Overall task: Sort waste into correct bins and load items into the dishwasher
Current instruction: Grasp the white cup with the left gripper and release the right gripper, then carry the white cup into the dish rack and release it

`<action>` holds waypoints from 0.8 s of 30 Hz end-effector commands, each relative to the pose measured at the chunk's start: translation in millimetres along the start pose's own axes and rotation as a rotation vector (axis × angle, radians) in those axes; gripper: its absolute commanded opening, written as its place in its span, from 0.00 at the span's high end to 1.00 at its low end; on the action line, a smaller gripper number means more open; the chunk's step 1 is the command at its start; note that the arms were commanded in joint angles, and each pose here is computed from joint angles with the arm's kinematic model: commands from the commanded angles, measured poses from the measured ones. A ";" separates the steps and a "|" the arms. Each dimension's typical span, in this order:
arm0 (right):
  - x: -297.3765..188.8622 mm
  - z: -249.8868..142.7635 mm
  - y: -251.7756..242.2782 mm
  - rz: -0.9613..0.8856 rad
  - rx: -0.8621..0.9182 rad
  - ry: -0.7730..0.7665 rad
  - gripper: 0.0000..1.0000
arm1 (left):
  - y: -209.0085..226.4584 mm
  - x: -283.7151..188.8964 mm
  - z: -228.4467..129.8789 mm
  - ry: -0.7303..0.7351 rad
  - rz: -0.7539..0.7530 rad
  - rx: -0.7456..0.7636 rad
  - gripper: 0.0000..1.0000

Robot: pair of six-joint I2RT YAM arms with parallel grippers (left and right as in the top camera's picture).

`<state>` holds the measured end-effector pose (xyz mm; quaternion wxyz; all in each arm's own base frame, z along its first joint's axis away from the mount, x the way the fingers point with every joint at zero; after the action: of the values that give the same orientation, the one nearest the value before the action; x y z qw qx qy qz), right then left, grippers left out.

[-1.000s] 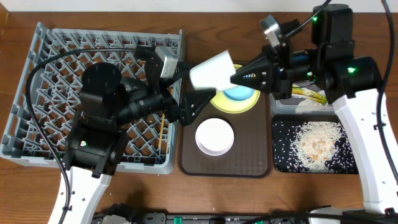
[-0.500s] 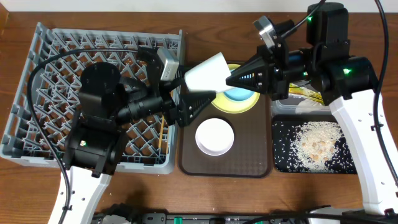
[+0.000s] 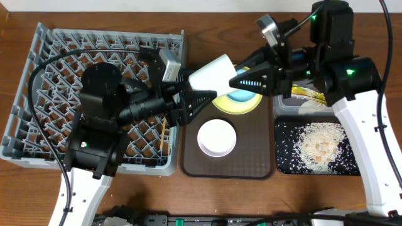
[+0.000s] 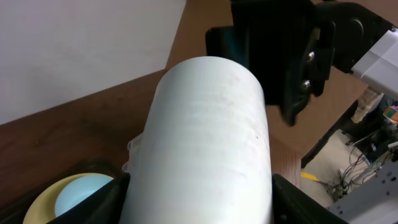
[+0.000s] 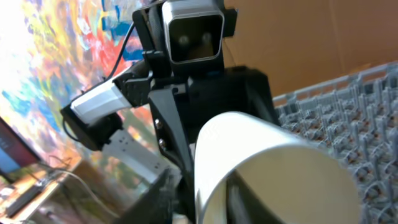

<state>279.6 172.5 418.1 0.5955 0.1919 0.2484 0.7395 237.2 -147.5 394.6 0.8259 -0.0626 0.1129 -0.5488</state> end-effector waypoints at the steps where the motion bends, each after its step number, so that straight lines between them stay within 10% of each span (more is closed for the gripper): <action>1: -14.2 8.3 -0.3 -0.024 0.019 -0.027 0.64 | 2.2 -4.1 5.6 -0.011 0.036 0.016 0.55; 6: -50.3 18.0 -6.4 -0.113 0.018 -0.095 0.37 | 27.1 -14.5 -11.9 0.056 0.233 -0.095 0.56; 14: -120.4 13.7 -21.5 -0.362 0.124 -0.247 0.30 | 62.7 -48.5 -36.0 0.167 0.616 -0.260 0.56; 24: -206.3 -45.2 -68.3 -1.199 0.559 -0.346 0.05 | 73.7 -88.7 -12.1 0.316 0.992 -0.319 0.58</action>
<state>345.3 5.6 366.1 0.8151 0.3276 0.3596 0.3146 257.9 -53.2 359.9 0.9271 -0.0633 0.3380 -0.1492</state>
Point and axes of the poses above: each gripper's point midway between its finger pads, its own x axis out along the fingers, its own y axis along the line the jaws close on, z = x × y, the point moved 7 cm from there along -x, back along the fingers, and after that the axes turned 8 degrees about x, right-handed, at the moved point
